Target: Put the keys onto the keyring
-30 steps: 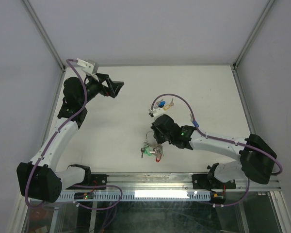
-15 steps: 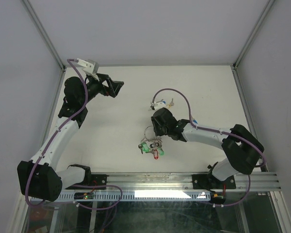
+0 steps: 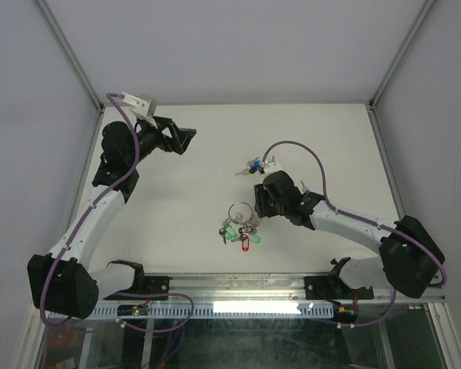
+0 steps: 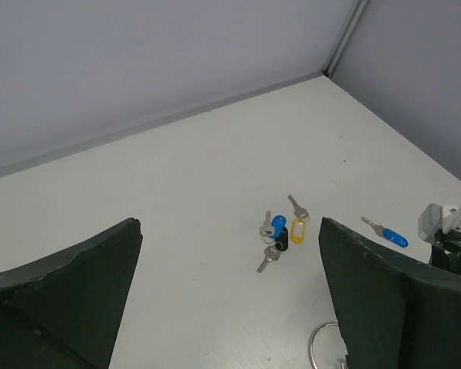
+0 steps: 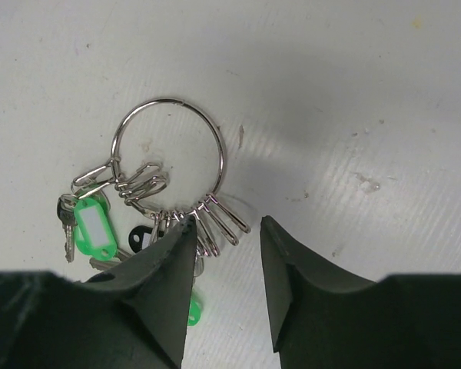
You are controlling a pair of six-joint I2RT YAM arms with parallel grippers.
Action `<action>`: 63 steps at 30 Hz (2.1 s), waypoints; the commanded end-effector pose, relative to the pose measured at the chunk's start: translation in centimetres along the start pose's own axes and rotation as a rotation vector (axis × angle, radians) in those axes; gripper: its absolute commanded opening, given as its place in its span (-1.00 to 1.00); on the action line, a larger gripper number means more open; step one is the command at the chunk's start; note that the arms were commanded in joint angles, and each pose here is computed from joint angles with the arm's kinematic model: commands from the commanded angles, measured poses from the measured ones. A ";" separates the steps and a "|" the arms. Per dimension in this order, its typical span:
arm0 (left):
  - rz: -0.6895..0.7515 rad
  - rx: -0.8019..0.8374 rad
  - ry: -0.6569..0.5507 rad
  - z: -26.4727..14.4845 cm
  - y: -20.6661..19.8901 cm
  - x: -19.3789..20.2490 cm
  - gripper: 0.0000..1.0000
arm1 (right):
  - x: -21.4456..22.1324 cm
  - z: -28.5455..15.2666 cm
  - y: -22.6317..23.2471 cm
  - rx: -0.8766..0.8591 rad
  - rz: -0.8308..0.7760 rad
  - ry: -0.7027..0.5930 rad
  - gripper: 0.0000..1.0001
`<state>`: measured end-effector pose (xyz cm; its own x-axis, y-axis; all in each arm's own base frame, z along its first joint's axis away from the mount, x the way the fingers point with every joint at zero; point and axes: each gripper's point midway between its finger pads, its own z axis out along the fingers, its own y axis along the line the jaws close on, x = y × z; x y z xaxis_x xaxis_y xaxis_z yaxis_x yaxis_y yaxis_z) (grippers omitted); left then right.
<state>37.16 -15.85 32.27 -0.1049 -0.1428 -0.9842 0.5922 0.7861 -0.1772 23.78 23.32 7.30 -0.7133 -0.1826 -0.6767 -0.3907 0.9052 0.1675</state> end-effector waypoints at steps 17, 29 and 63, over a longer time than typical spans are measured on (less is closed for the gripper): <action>0.033 0.008 -0.036 0.1 -0.2 -1.4 0.93 | 2.3 1.9 -0.8 -0.031 0.179 0.181 -0.43; 0.033 0.017 -0.037 0.1 -0.4 -1.4 0.93 | 1.0 1.7 -0.3 -0.071 0.155 0.127 -0.37; 0.027 0.030 -0.031 0.3 -0.5 -1.1 0.93 | 2.7 2.8 0.6 -0.135 0.078 0.226 -0.55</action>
<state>37.40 -15.92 31.81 -0.1171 -0.1406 -0.9831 0.5915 0.7853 -0.1828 22.70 23.73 2.24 -0.8681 -0.2037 -0.4527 -0.3638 0.8815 0.3011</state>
